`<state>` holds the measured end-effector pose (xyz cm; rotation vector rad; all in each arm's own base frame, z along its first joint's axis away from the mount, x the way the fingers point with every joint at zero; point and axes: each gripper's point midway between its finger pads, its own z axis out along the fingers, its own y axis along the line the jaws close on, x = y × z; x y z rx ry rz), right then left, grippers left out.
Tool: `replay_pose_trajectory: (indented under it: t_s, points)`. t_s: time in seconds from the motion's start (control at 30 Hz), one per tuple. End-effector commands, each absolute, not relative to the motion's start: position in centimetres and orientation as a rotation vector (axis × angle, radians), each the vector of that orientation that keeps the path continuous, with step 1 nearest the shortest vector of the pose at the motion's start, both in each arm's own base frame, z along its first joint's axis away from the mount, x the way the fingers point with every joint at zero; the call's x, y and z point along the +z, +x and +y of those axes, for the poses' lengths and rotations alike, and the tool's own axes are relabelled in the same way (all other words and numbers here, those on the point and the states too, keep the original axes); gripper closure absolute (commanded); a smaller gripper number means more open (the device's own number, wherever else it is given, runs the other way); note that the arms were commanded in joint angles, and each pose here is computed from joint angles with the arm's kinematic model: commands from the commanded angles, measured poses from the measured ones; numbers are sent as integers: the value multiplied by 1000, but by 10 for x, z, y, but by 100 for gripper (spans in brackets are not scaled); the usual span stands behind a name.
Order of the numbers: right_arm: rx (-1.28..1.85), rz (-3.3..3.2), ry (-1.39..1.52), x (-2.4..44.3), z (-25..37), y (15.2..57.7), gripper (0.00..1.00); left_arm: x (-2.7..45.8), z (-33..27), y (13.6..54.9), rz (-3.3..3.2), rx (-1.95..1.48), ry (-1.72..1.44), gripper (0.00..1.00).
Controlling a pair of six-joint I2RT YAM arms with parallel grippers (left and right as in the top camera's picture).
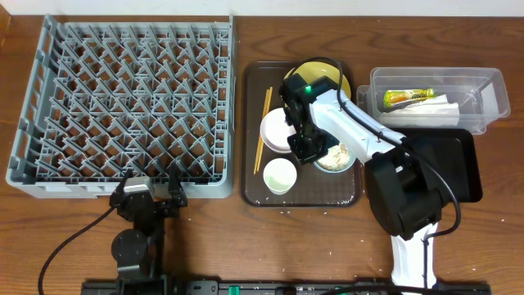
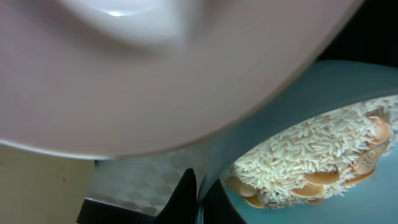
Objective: Sort waste into correct bins and load items into the dishwasher
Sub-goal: 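Move the right gripper to the blue rice bowl and grasp its rim, then carry the blue bowl over the black tray and tip out the rice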
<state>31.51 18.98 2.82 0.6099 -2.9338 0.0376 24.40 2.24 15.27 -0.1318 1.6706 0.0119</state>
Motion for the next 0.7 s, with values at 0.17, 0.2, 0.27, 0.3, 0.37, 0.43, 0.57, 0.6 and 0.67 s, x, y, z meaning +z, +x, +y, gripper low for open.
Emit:
replay_pose_trajectory:
  t_s: [0.17, 0.2, 0.27, 0.3, 0.37, 0.43, 0.57, 0.6, 0.67]
  points:
    - [-191, -3110, 688, 111, 198, 329, 99, 137, 21, 243, 1718, 6, -125, 9]
    - [-226, -3139, 673, 122, 195, 331, 99, 137, 21, 243, 1718, 6, -125, 10]
    - [-285, -3179, 652, 139, 188, 334, 99, 137, 21, 243, 1718, 6, -125, 9]
    - [-322, -3196, 641, 148, 183, 336, 99, 137, 21, 243, 1718, 6, -125, 9]
    - [-368, -3221, 609, 158, 173, 339, 99, 137, 21, 243, 1718, 6, -125, 9]
    - [-430, -3234, 572, 165, 160, 341, 99, 137, 21, 243, 1718, 6, -125, 10]
    - [-586, -3200, 501, 166, 137, 340, 99, 137, 21, 243, 1718, 6, -125, 9]
    - [-626, -3186, 485, 164, 132, 339, 99, 137, 21, 243, 1718, 6, -125, 10]
    - [-718, -3159, 449, 161, 123, 337, 99, 137, 21, 243, 1718, 6, -125, 10]
